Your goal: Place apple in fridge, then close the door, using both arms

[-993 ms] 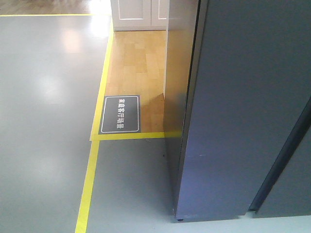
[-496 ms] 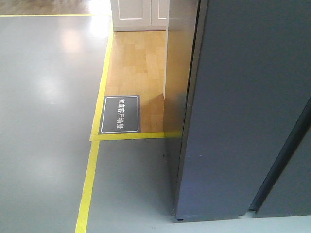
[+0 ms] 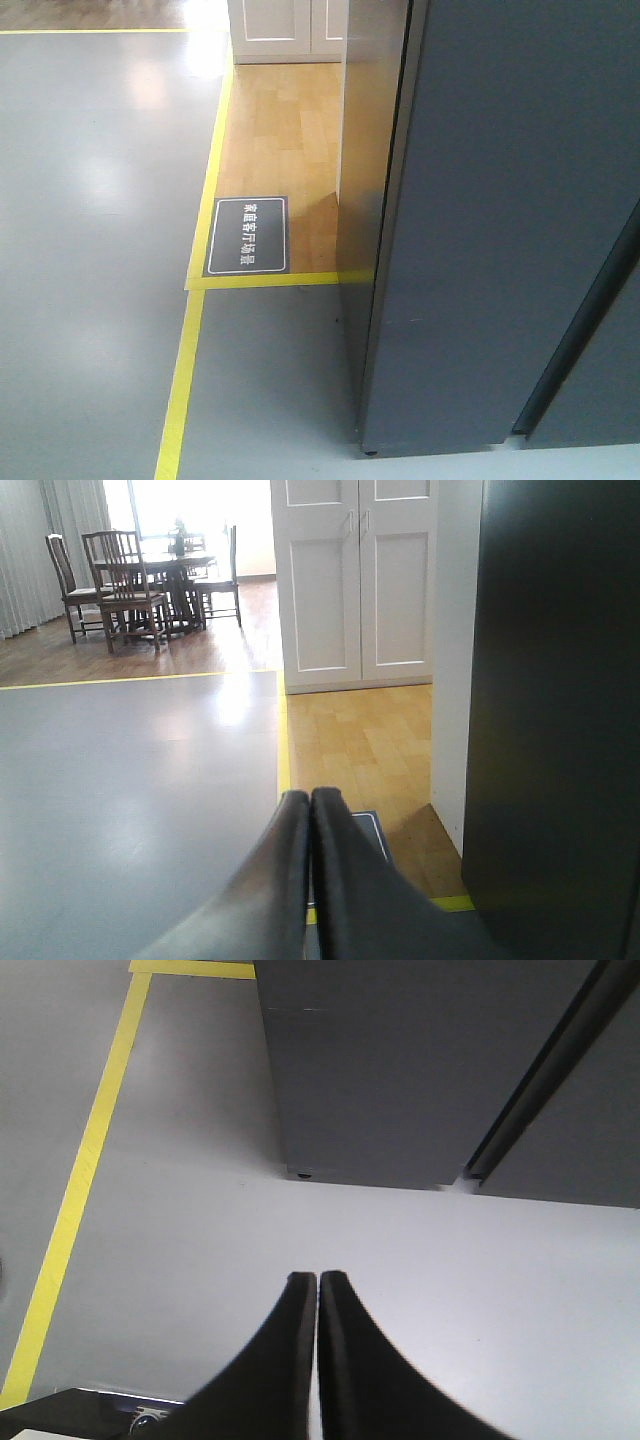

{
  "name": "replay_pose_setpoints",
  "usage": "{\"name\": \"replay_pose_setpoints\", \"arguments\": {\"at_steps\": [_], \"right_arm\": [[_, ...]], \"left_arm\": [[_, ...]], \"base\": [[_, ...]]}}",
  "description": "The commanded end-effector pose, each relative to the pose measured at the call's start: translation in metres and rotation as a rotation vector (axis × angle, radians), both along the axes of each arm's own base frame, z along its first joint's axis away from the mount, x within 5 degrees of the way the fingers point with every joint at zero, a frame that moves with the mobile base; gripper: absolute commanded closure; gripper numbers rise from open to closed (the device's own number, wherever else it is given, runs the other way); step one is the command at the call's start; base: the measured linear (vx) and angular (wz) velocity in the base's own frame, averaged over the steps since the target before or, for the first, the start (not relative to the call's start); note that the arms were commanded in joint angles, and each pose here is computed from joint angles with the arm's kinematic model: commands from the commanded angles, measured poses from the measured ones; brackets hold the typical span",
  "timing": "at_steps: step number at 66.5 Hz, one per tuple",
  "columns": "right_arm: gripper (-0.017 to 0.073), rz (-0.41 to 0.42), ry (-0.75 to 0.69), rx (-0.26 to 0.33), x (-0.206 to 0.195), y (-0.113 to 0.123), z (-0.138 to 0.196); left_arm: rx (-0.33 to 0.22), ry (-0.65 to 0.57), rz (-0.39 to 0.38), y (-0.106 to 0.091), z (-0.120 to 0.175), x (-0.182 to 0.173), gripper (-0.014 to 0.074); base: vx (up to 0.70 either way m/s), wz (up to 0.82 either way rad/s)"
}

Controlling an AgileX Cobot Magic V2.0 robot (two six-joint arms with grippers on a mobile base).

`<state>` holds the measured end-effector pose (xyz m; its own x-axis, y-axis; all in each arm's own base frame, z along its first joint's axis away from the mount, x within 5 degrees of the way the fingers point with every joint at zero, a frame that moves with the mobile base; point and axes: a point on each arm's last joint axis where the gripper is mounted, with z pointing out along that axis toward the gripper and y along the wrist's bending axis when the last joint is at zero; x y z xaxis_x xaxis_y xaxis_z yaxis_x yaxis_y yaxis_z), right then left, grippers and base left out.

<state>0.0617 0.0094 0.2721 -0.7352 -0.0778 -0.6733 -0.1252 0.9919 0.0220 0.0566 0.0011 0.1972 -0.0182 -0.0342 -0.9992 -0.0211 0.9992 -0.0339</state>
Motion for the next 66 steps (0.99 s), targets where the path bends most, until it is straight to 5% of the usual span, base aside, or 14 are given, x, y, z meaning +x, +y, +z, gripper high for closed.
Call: {"name": "replay_pose_setpoints", "arguments": {"at_steps": [1, 20, 66], "right_arm": [[0.0562, 0.002, -0.069, 0.008, 0.0046, 0.0006, 0.0113], [0.0562, 0.002, -0.069, 0.008, 0.0046, 0.0006, 0.0113], [0.0562, -0.011, -0.11, 0.02, -0.0021, -0.0015, 0.014]], "left_arm": [[-0.01, -0.114, 0.005, 0.0003, 0.0137, -0.0024, 0.06], [-0.006, -0.112, 0.066, 0.0036, 0.0134, -0.0025, 0.06], [-0.006, -0.109, 0.066, 0.0036, 0.0135, -0.0025, 0.06]], "base": [[0.0, 0.0], [0.0, 0.0], [0.0, 0.0]]}}
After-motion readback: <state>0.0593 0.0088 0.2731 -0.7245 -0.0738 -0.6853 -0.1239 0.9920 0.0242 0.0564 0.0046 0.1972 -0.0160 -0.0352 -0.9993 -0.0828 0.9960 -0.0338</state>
